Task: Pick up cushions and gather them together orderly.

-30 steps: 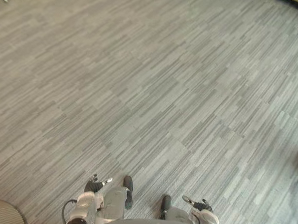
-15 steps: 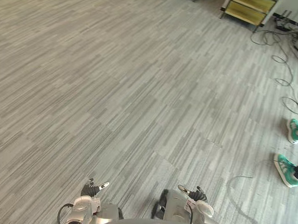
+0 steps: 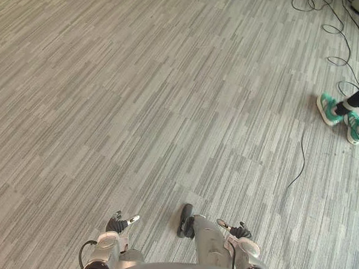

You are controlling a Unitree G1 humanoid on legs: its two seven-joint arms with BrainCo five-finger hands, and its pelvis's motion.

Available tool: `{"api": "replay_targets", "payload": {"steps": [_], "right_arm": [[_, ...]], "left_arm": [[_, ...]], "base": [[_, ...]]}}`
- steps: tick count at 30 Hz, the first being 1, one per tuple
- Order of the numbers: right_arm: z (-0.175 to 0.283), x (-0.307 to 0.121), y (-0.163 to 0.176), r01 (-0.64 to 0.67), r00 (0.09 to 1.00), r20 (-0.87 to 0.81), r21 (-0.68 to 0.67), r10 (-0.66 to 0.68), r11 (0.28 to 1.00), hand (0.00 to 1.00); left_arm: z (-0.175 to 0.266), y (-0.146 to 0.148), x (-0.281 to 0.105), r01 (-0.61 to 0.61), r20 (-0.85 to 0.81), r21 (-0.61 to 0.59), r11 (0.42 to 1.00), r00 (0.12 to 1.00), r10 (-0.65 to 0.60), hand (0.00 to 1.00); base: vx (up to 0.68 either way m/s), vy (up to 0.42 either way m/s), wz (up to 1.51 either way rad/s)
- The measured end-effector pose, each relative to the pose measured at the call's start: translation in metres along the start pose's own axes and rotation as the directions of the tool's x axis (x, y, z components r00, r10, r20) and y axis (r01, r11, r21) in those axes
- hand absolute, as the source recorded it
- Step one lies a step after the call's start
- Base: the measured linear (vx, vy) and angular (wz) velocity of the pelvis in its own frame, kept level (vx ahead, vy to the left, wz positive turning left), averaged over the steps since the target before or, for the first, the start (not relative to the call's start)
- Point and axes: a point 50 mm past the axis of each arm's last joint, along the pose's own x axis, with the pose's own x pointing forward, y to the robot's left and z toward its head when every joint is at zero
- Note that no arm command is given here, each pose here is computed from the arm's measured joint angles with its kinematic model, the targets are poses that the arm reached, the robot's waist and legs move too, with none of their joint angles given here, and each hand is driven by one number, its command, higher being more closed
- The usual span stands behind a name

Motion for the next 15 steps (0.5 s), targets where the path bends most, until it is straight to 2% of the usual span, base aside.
{"api": "replay_targets", "payload": {"steps": [8,15], "right_arm": [[-0.009,-0.004,-0.013,0.04,0.999,-0.014,0.019,-0.04,0.999,0.0],[-0.008,-0.004,-0.005,0.023,1.0,-0.014,0.033,-0.022,0.999,0.0]], "left_arm": [[0.013,0.002,-0.001,-0.003,0.063,-0.012,1.0,0.998,0.004,0.0],[0.014,-0.003,-0.001,0.004,0.073,-0.014,1.0,0.997,-0.003,0.0]], "base": [[0.24,0.007,-0.09],[0.38,0.185,-0.27]]}}
